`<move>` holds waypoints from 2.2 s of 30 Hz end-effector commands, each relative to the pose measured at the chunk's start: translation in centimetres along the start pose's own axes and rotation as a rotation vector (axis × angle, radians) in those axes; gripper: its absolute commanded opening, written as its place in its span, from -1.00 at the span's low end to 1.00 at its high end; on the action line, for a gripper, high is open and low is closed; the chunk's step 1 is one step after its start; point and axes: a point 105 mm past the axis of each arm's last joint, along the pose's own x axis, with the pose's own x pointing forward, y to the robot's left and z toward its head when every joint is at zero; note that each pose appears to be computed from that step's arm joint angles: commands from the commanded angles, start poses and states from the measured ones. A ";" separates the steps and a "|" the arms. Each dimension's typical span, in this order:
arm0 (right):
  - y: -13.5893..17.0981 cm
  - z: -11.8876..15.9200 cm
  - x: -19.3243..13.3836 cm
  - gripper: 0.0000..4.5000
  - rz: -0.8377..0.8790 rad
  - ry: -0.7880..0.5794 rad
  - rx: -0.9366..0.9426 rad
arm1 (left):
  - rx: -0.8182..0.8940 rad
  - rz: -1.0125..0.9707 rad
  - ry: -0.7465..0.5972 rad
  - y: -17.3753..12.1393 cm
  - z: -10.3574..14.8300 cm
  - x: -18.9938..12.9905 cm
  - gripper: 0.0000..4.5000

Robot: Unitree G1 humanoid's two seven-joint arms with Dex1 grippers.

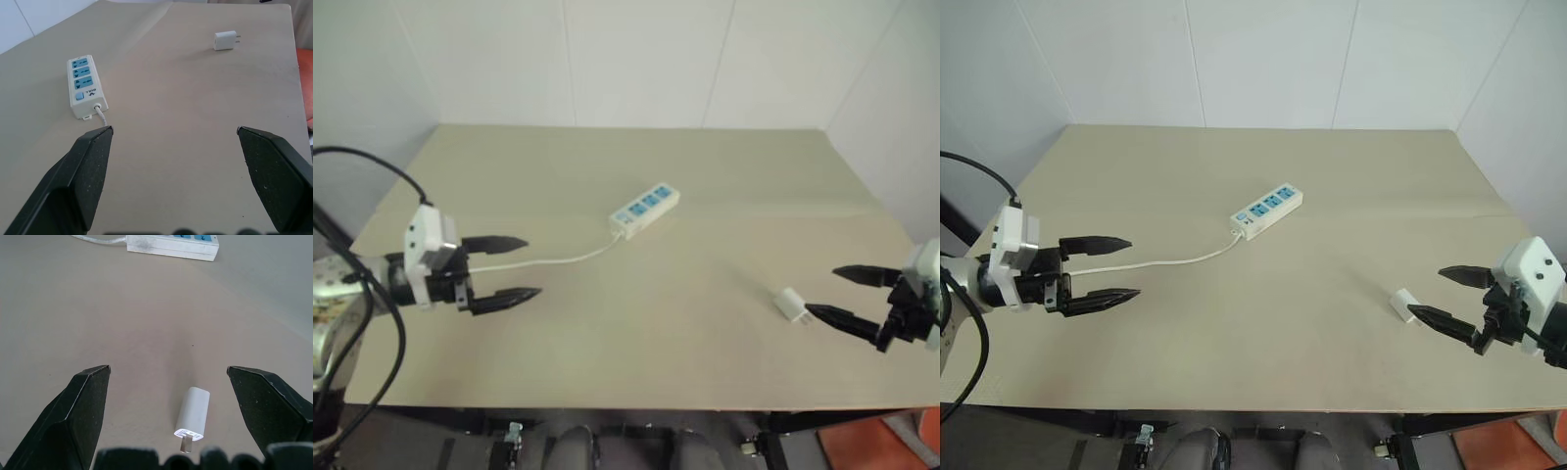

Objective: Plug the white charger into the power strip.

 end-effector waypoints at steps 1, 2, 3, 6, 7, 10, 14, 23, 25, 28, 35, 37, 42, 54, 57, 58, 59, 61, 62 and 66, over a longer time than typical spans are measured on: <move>0.1 1.0 -0.2 1.00 -0.004 -0.030 -0.039 | 0.033 0.004 -0.017 0.2 0.6 -0.1 0.96; 0.1 1.0 -0.2 1.00 -0.004 -0.029 -0.039 | 0.033 0.004 -0.017 0.2 0.6 -0.1 0.96; 0.1 1.0 -0.2 1.00 -0.005 -0.029 -0.039 | 0.032 0.005 -0.017 0.2 0.6 -0.1 0.96; 0.2 1.1 -0.3 1.00 -0.006 -0.030 -0.040 | 0.030 0.005 -0.018 0.3 0.4 -0.1 0.96; 0.2 1.1 -0.3 1.00 -0.006 -0.030 -0.041 | 0.030 0.007 -0.017 0.4 0.4 0.0 0.96; 0.2 1.3 -0.2 1.00 -0.008 -0.037 -0.044 | 0.037 0.087 0.019 1.8 -0.5 0.7 0.96; 0.2 1.6 0.2 1.00 -0.009 -0.055 -0.049 | 0.035 0.242 0.087 5.1 -1.9 4.5 0.96; 0.5 2.5 1.1 1.00 -0.002 -0.093 -0.060 | -0.121 0.276 0.281 8.5 -5.6 14.2 0.96; 0.7 2.5 1.1 1.00 -0.004 -0.100 -0.059 | -0.155 0.278 0.311 8.8 -6.5 15.5 0.96; 1.0 2.7 1.2 1.00 -0.008 -0.110 -0.062 | -0.173 0.312 0.359 9.3 -8.2 16.8 0.96; 1.0 3.2 1.0 1.00 -0.018 -0.118 -0.074 | -0.201 0.348 0.405 8.7 -10.7 19.0 0.57; 1.0 3.1 0.9 1.00 -0.018 -0.115 -0.076 | -0.207 0.347 0.400 8.5 -10.9 19.4 0.30; 1.2 3.0 0.6 1.00 -0.017 -0.108 -0.078 | -0.221 0.304 0.359 7.8 -10.5 20.2 -0.40; 1.2 2.8 0.7 1.00 -0.004 -0.087 -0.079 | 0.059 -0.201 0.178 1.4 -9.0 14.9 -0.99; 1.4 2.5 1.0 1.00 0.003 -0.081 -0.073 | 0.096 -0.299 0.197 -0.3 -9.7 11.1 -0.99; 1.4 2.5 1.1 1.00 0.008 -0.082 -0.069 | 0.106 -0.298 0.203 -0.5 -9.9 10.3 -0.99; 1.5 2.5 1.2 1.00 0.012 -0.083 -0.068 | 0.117 -0.288 0.217 -0.5 -10.1 9.7 -0.99; 1.6 2.5 1.4 1.00 0.022 -0.085 -0.066 | 0.132 -0.285 0.230 -0.6 -10.5 8.6 -0.99; 1.6 2.6 1.5 1.00 0.024 -0.086 -0.066 | 0.133 -0.286 0.229 -0.7 -10.5 8.0 -0.99; 1.6 2.6 1.5 1.00 0.032 -0.089 -0.065 | 0.136 -0.232 0.223 -0.3 -10.8 7.3 -0.60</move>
